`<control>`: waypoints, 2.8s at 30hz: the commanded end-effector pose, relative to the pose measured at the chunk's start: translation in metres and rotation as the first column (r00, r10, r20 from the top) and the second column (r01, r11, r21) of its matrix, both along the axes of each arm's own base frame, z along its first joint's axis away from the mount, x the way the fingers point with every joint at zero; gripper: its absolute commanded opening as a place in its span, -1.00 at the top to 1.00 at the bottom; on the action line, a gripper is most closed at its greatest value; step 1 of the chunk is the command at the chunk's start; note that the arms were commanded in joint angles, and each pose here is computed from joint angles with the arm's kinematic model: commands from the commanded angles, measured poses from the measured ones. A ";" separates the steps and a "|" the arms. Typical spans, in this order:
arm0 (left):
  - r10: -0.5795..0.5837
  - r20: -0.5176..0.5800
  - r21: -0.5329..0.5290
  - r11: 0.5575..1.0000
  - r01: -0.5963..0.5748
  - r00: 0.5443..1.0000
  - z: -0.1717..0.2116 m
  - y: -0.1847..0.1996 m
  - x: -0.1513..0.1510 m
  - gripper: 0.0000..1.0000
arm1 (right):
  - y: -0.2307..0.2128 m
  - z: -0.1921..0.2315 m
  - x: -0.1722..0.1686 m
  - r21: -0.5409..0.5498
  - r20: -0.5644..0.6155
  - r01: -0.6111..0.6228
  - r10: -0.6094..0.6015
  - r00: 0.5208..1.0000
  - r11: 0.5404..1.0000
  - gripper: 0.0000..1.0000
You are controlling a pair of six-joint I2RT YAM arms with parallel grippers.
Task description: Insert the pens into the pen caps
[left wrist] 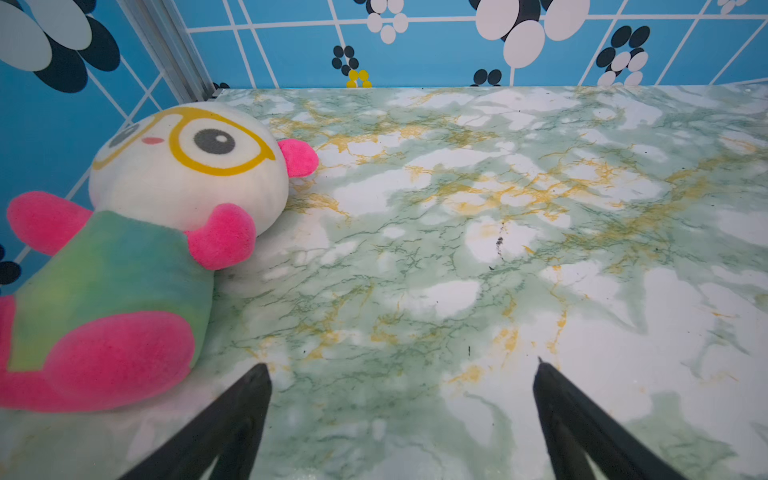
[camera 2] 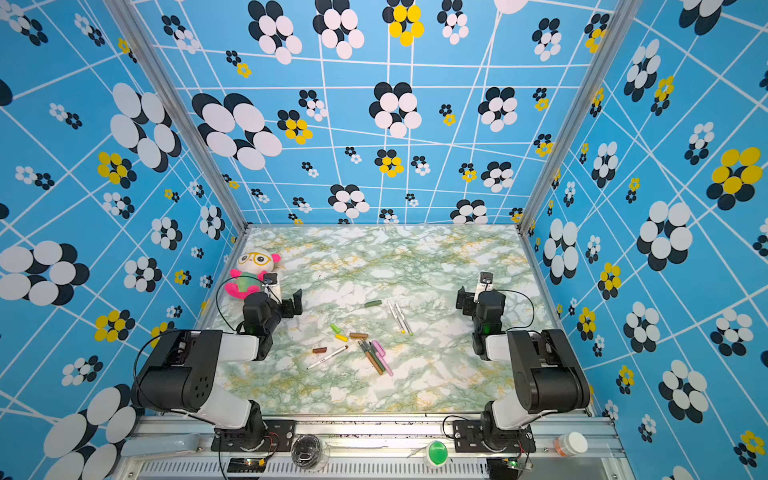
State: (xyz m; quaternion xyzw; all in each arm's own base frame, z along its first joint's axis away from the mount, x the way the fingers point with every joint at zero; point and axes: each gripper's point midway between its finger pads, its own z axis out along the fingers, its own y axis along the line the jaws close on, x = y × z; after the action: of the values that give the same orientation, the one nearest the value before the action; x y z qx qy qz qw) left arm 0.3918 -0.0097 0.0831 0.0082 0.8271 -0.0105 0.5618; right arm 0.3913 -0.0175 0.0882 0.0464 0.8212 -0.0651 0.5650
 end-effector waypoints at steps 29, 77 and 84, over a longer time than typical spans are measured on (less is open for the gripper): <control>0.115 0.029 -0.016 0.993 -0.114 0.993 0.068 0.018 -0.002 -0.98 | -0.002 0.065 0.001 0.059 -0.041 0.030 -0.028 0.999 0.998 -0.98; -0.408 -0.180 -0.352 0.877 0.328 0.895 0.148 -0.119 -0.115 -0.96 | 0.286 -0.046 -0.222 0.192 -0.806 -0.592 0.470 0.359 0.782 0.22; -0.401 -0.180 -0.349 0.880 0.323 0.898 0.148 -0.118 -0.114 -0.96 | 0.283 -0.061 -0.224 0.166 -0.829 -0.599 0.440 0.346 0.783 0.31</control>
State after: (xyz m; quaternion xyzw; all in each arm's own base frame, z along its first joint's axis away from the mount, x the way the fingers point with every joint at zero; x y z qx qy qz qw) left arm 0.2788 -0.1283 0.2285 0.0723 0.8656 -0.2503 0.4277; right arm 0.1684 0.2697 0.0352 -0.2945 0.9495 0.0518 0.0951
